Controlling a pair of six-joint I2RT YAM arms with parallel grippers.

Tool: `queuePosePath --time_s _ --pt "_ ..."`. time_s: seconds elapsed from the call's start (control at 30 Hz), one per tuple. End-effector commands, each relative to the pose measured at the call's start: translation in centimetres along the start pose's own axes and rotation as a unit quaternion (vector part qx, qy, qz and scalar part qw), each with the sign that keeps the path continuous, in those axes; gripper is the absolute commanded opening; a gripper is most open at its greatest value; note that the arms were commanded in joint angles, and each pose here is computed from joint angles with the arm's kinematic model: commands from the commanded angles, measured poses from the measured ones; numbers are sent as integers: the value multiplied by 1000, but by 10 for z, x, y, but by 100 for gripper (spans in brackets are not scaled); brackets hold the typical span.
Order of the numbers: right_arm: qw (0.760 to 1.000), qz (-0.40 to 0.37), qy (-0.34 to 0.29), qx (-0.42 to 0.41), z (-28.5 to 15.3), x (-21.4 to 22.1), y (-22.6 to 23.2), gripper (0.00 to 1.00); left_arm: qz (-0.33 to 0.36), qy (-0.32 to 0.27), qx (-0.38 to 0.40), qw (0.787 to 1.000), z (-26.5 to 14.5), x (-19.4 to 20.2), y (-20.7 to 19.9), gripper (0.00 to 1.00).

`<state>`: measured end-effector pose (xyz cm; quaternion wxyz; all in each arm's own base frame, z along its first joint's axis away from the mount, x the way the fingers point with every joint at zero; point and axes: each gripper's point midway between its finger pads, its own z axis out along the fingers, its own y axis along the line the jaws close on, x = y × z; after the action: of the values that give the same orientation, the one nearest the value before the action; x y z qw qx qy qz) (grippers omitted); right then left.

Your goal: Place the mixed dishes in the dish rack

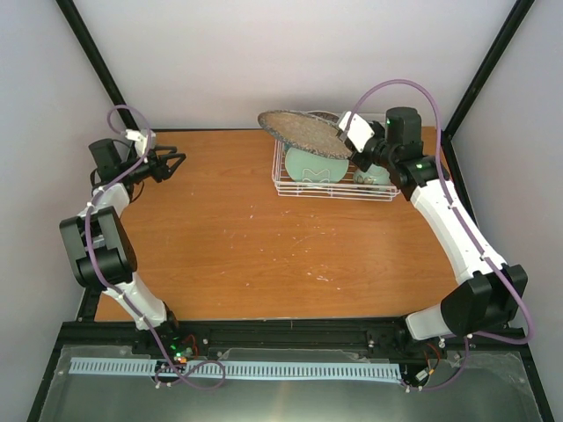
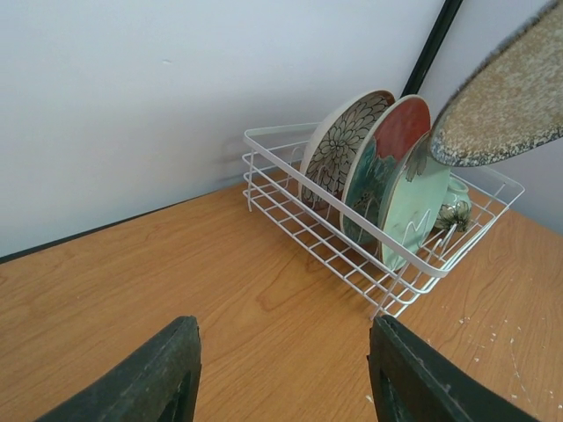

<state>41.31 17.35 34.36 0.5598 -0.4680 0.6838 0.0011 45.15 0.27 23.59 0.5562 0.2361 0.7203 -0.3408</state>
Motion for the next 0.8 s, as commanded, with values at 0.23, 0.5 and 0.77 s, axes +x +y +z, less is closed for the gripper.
queuePosePath --time_s 0.23,0.5,0.77 --pt "992 -68 -104 36 -34 -70 -29 3 1 -1 9 1000 2 -5 8 52" --pt "994 -72 -77 36 -23 -54 -33 3 1 6 4 1000 4 0 13 53" --pt "994 -80 -64 24 -20 -45 -36 3 -10 9 7 1000 8 6 20 53"
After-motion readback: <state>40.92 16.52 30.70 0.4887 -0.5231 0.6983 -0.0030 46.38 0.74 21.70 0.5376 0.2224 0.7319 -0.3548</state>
